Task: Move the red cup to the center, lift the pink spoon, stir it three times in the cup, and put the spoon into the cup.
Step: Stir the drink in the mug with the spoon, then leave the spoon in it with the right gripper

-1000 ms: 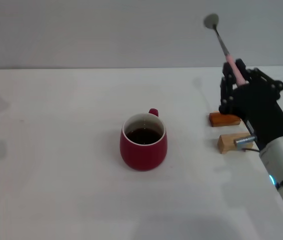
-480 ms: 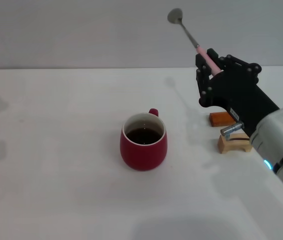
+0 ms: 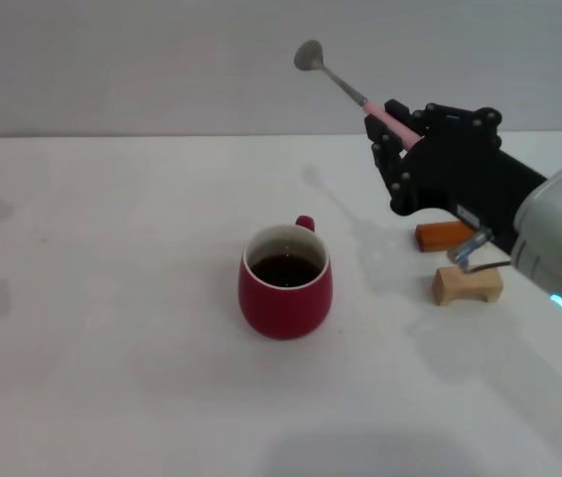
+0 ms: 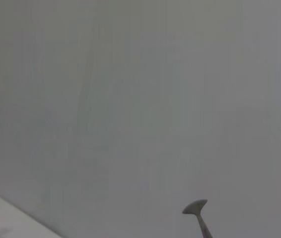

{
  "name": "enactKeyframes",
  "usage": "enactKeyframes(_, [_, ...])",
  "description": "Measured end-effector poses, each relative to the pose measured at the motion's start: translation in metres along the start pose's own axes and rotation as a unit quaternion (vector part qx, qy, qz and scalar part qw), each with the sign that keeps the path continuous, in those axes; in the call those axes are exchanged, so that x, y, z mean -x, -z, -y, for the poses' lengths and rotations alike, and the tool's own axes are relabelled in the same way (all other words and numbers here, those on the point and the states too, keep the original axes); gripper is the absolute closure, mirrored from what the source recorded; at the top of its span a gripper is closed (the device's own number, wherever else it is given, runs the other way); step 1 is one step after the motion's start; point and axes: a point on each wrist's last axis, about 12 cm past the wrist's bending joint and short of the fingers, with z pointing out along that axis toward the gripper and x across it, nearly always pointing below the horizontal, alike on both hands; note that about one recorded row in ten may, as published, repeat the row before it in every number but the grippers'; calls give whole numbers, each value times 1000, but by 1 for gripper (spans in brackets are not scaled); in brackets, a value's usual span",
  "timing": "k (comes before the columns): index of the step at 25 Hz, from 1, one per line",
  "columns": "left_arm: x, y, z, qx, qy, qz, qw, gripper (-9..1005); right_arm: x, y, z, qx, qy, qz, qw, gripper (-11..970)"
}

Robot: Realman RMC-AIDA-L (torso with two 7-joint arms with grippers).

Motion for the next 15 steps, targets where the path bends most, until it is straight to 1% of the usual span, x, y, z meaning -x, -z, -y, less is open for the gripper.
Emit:
enactKeyframes(3, [-1, 1, 0, 1, 0, -1, 1000, 998, 7, 1, 7, 18, 5, -15, 1000, 801])
enactKeyframes(4, [-1, 1, 0, 1, 0, -1, 1000, 998, 13, 2, 11, 33, 7, -25, 999, 801])
enactKeyframes(5, [-1, 1, 0, 1, 0, -1, 1000, 998, 13, 2, 11, 33, 7, -25, 999, 801])
enactKeyframes(7, [-1, 2, 0, 1, 0, -2, 1000, 998, 21, 2, 16, 46, 6, -34, 998, 801])
enactKeyframes(8, [-1, 2, 0, 1, 1, -2, 1000, 998, 24, 3, 19, 55, 4, -43, 998, 801])
enactKeyframes(9, [-1, 2, 0, 2, 1, -2, 1000, 998, 32, 4, 27, 63, -1, -55, 996, 801])
enactKeyframes(10, [-1, 2, 0, 1, 1, -2, 1000, 998, 32, 4, 27, 63, -1, -55, 996, 802])
enactKeyframes(13, [-1, 3, 1, 1, 2, -1, 1000, 998, 40, 5, 36, 85, -13, -72, 994, 803])
enactKeyframes(14, [-1, 3, 1, 1, 2, -1, 1000, 998, 45, 6, 40, 103, -19, -77, 991, 803])
enactKeyframes(15, [-1, 3, 1, 1, 2, -1, 1000, 998, 45, 6, 40, 103, -19, -77, 991, 803])
